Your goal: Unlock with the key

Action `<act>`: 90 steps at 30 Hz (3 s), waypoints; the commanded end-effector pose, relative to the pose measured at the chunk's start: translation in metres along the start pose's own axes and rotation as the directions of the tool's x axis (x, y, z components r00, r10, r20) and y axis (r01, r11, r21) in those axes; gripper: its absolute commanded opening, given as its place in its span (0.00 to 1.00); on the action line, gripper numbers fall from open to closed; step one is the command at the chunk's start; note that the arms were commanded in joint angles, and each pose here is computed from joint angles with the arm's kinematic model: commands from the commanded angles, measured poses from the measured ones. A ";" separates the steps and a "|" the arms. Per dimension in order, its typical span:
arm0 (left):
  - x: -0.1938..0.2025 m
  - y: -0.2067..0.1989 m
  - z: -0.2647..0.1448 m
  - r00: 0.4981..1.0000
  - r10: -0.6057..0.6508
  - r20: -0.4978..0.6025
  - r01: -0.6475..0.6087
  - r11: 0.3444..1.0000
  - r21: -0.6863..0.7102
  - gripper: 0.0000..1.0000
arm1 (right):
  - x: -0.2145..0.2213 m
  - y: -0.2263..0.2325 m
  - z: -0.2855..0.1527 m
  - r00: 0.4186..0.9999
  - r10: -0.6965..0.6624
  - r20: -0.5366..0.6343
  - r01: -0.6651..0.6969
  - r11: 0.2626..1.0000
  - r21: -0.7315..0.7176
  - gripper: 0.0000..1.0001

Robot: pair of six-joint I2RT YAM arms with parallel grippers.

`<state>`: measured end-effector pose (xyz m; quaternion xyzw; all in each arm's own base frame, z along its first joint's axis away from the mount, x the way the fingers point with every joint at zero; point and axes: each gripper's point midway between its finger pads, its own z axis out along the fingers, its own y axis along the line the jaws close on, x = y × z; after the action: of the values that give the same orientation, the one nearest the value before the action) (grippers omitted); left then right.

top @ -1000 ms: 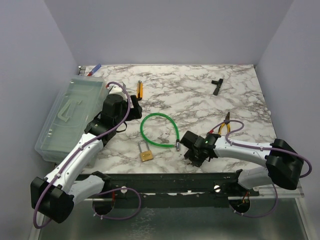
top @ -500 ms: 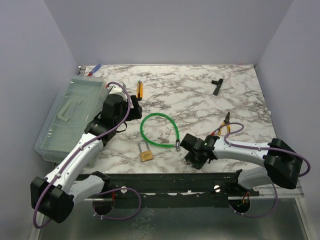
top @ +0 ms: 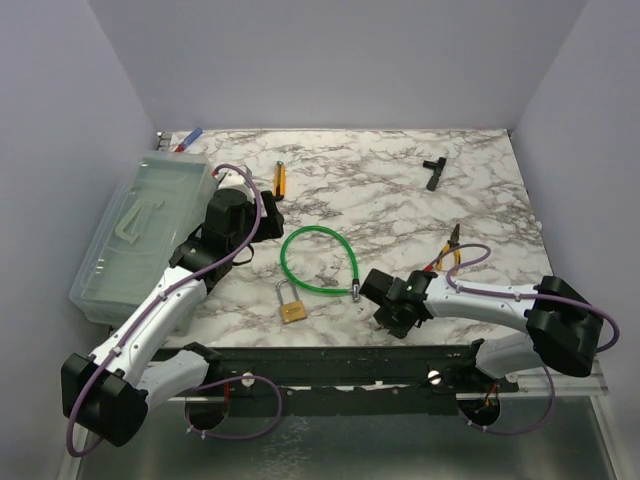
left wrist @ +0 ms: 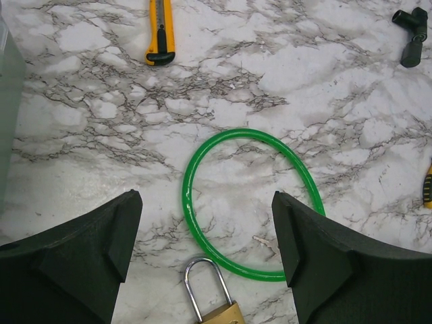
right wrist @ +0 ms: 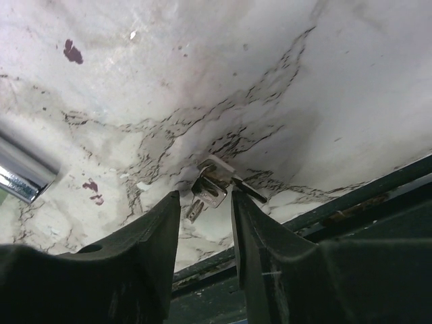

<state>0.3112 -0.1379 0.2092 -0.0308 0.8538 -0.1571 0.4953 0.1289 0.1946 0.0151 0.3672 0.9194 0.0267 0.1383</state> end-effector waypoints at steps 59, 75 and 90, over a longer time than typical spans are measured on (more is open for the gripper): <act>0.014 -0.075 -0.034 0.970 -0.192 -0.145 0.232 0.908 0.349 0.81 | -0.076 0.070 -0.070 0.943 0.146 0.300 -0.030 0.933 -0.359 0.00; -0.006 -0.145 -0.065 0.849 -0.378 -0.370 0.526 0.674 0.519 0.74 | -0.113 0.129 -0.182 0.888 0.415 0.197 -0.009 0.446 -0.895 0.00; -0.008 -0.187 -0.069 0.723 -0.482 -0.495 0.690 0.473 0.548 0.58 | -0.128 0.158 -0.228 0.850 0.512 0.128 -0.035 0.297 -0.954 0.00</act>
<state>0.2385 -0.2891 0.2909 -0.1064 0.7458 -0.6002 0.2687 0.2525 0.2371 0.2582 0.3584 0.6507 0.4625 0.4839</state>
